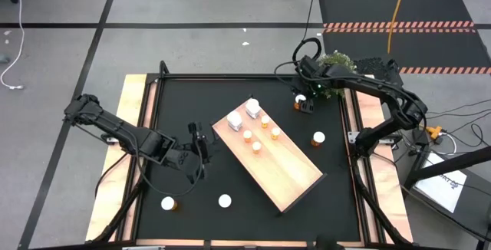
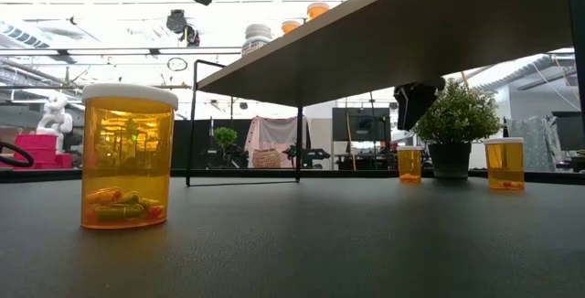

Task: Pick and place medicine bottles onto shelf by color
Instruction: Put the large orange pill bottle on the shelf

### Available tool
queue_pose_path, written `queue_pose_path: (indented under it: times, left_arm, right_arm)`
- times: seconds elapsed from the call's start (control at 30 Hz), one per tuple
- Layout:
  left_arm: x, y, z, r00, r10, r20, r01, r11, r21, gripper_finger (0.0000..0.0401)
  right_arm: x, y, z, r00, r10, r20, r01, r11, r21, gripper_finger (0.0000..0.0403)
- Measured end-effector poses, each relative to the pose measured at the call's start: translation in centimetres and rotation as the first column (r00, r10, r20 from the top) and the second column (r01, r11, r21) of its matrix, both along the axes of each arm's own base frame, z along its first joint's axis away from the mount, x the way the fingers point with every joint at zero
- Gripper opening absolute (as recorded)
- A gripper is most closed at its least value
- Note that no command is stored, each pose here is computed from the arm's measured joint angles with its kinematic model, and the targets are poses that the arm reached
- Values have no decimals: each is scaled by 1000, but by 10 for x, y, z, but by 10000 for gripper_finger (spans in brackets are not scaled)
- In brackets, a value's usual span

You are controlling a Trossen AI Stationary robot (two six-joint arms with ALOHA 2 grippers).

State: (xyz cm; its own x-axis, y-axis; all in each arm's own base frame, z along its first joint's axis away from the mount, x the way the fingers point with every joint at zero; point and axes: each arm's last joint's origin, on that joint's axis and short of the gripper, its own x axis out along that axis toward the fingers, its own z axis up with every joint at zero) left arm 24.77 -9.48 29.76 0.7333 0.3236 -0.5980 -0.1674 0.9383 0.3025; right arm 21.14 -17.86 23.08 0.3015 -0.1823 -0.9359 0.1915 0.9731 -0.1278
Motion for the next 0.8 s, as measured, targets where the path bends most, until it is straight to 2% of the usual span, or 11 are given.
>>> queue_pose_path:
  times: [0.8]
  left_arm:
    - [0,0,0,1000,2,2,-2,1000,-3,99]
  right_arm:
    - [5,-17,-42,991,-98,-92,105,992,76,304]
